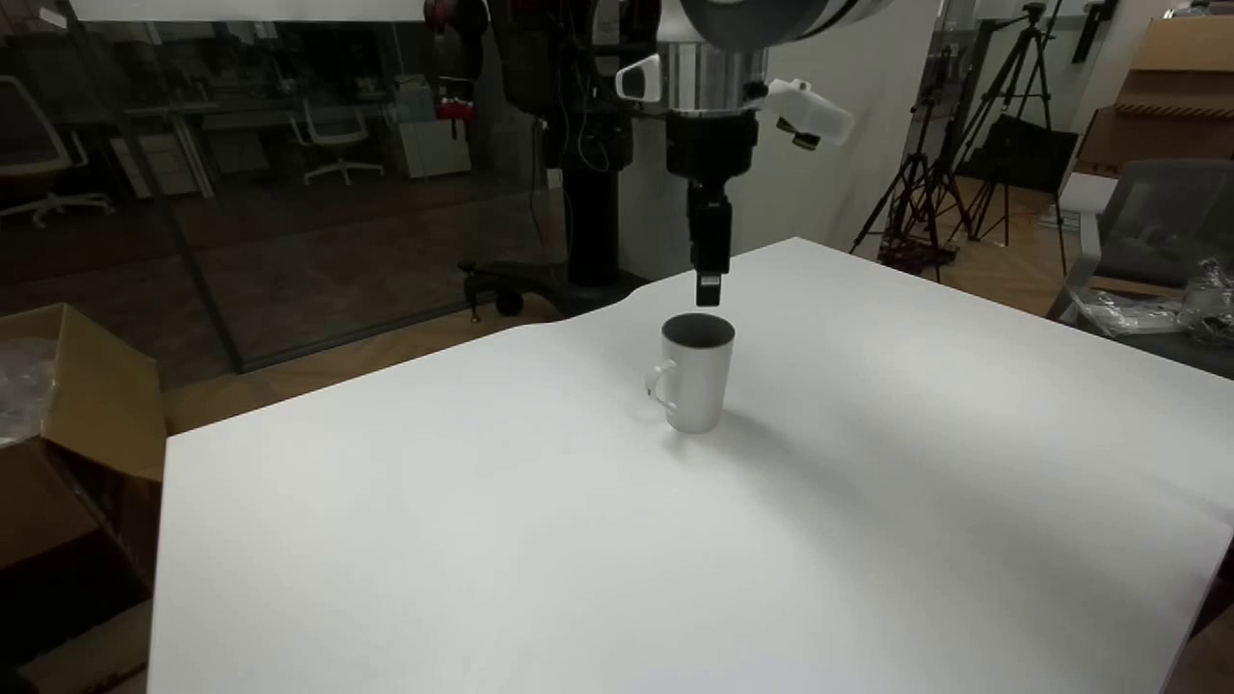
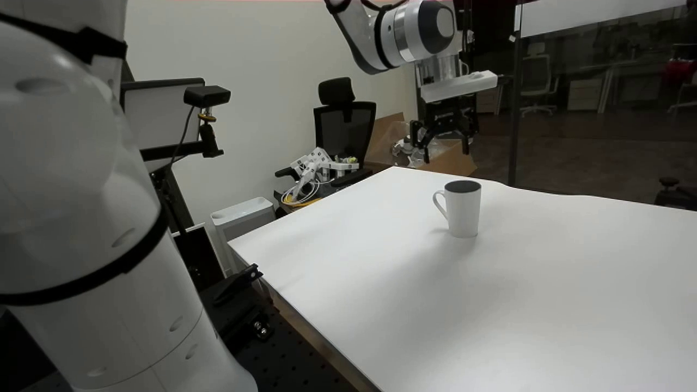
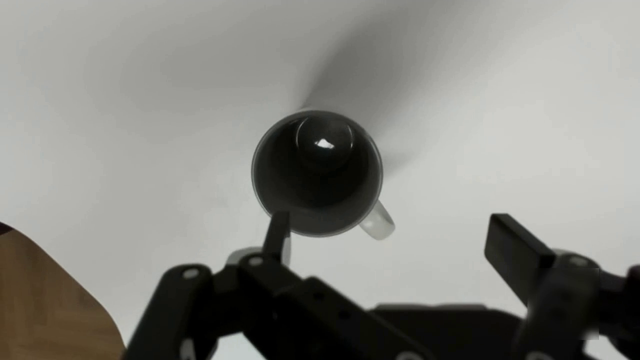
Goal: Slide the mug to the left
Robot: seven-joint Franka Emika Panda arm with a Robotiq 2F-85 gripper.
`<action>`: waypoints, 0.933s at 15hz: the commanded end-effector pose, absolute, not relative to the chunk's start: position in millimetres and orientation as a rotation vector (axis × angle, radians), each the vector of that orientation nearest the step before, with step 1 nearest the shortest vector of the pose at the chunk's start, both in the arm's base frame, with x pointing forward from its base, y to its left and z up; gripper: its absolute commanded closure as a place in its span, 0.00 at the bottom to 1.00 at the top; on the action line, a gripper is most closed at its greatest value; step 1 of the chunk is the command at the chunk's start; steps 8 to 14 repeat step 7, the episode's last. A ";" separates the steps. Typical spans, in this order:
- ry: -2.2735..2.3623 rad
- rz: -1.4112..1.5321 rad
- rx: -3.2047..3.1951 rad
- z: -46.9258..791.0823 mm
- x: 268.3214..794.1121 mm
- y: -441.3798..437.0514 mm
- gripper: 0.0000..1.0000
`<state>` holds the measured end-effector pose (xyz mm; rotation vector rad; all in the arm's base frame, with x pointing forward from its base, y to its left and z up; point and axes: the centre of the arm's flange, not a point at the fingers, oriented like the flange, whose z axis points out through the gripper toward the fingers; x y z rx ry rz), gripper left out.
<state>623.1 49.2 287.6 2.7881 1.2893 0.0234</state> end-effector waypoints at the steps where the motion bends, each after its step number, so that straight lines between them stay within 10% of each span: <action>1: 1.312 -0.007 2.805 323.0 600.9 48.1 0.00; 14: 1.313 -0.009 2.793 316.2 608.0 50.7 0.00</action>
